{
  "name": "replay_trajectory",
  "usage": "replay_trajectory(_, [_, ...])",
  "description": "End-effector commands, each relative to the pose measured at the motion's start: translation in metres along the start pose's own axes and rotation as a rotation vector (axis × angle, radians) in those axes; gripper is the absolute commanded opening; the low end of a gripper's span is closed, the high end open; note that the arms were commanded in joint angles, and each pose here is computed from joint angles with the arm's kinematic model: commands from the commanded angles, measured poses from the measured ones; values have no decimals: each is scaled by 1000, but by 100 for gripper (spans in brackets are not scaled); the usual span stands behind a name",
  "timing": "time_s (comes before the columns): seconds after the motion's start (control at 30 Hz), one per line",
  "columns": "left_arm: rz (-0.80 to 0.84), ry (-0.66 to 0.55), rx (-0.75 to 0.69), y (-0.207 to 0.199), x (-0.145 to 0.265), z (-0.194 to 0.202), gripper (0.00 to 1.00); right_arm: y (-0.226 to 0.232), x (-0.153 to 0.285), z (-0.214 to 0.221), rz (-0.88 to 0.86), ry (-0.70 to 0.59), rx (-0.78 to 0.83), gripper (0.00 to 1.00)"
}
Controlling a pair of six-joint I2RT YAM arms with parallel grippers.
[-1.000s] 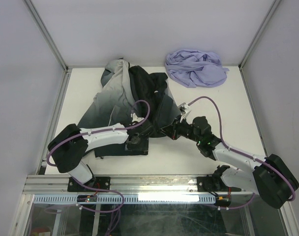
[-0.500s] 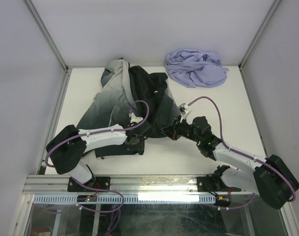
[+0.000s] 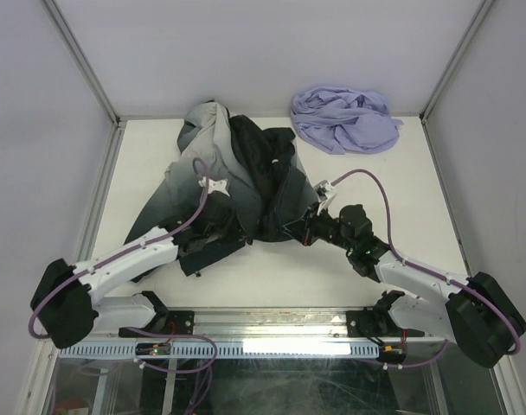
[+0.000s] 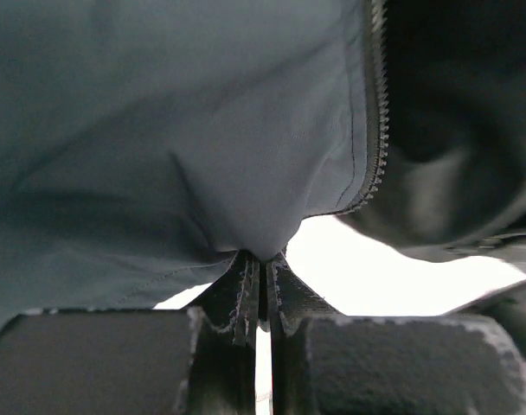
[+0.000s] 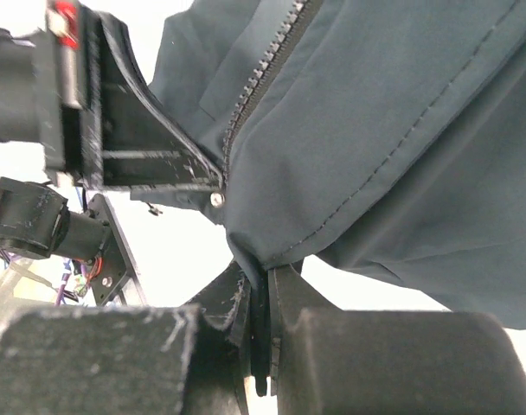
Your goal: Zip up the jacket
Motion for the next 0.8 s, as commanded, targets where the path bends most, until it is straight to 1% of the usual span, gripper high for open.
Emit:
replay_trajectory(0.0, [191,-252,66,-14,28,-49,0,24,-2,-27,-106,-107,36,0])
replay_trajectory(0.1, [239,-360,88,-15,43,-66,0,27,-6,-34,-105,-104,1,0])
replay_trajectory(0.2, [289,-463,91,-19,57,-81,0,38,-8,-47,-199,-85,-52,4])
replay_trajectory(0.27, [327,-527,94,-23,66,-91,0,39,-9,-61,-217,-129,-128,0])
replay_trajectory(0.3, [348,-555,97,-24,71,-95,0,42,-8,-68,-248,-149,-142,0])
replay_trajectory(0.4, [399,-635,102,-30,83,-108,0,66,-7,-88,-394,-165,-133,0])
replay_trajectory(0.57, [449,-734,98,-37,99,-131,0,89,-10,-119,-496,-161,-83,0])
replay_trajectory(0.6, [458,-752,88,-37,101,-135,0,87,-12,-122,-505,-142,-110,0])
replay_trajectory(0.77, [487,-823,56,-33,107,-147,0,89,-17,-124,-589,-89,-118,0])
Point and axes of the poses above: each gripper's point midway between its finger pads, its own x axis back along the fingers, its own y axis along the line the jaws close on, z = x × y, the point moved 6 cm from there along x, back along the fingers, and after that the axes turned 15 degrees about -x, right-handed, at the moved point
